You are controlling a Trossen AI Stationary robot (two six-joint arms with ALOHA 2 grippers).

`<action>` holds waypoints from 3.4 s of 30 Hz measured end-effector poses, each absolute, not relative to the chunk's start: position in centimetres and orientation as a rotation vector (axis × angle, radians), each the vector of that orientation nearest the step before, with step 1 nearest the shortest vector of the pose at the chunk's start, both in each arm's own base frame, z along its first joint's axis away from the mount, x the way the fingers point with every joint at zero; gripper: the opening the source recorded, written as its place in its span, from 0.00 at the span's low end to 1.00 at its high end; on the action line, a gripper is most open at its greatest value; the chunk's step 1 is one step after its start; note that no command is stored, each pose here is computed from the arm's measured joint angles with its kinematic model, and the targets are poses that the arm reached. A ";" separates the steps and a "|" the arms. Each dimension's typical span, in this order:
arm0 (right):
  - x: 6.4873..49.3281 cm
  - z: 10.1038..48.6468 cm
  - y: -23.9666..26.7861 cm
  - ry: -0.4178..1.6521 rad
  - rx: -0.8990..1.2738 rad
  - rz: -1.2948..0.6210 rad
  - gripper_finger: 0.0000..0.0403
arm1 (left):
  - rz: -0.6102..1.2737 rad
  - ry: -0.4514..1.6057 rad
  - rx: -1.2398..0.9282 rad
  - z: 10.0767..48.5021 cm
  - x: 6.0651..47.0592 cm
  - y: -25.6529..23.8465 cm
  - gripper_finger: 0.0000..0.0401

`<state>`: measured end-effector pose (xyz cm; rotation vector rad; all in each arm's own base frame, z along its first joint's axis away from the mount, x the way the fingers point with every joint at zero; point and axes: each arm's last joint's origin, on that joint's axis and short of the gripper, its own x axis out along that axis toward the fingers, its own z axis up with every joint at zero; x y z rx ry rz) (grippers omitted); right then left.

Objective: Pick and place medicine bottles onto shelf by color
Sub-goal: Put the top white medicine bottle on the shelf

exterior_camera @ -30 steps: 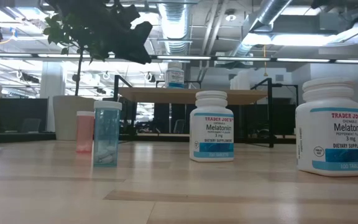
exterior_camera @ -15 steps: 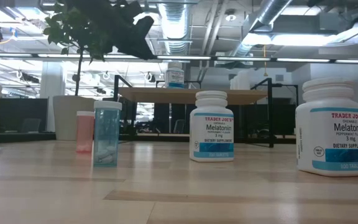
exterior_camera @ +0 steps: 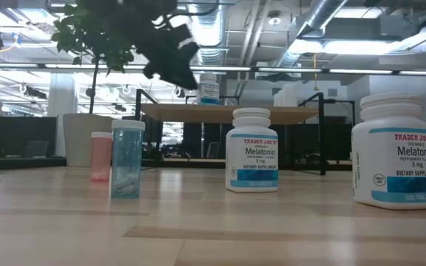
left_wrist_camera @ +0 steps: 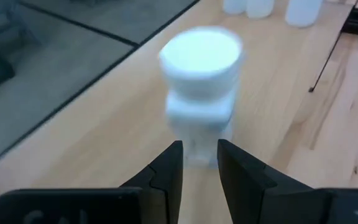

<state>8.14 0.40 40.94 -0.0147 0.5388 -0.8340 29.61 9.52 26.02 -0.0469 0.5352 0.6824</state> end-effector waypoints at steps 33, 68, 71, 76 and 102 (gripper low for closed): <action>8.1 40.9 0.4 0.551 -0.015 -0.826 0.03 | 0.700 0.626 0.100 27.1 34.2 16.1 0.22; 8.1 40.9 0.4 0.551 -0.014 -0.827 0.03 | 0.594 0.575 -0.002 27.0 35.8 16.8 0.22; 8.1 40.9 0.4 0.551 -0.014 -0.826 0.03 | 0.611 0.582 0.006 26.9 35.7 17.1 0.22; 8.1 40.9 0.4 0.558 -0.008 -0.819 0.03 | 0.617 0.565 0.024 26.9 35.9 17.3 0.22; 8.1 40.8 0.4 0.559 0.003 -0.817 0.03 | 0.505 0.513 0.041 27.3 36.1 17.6 0.22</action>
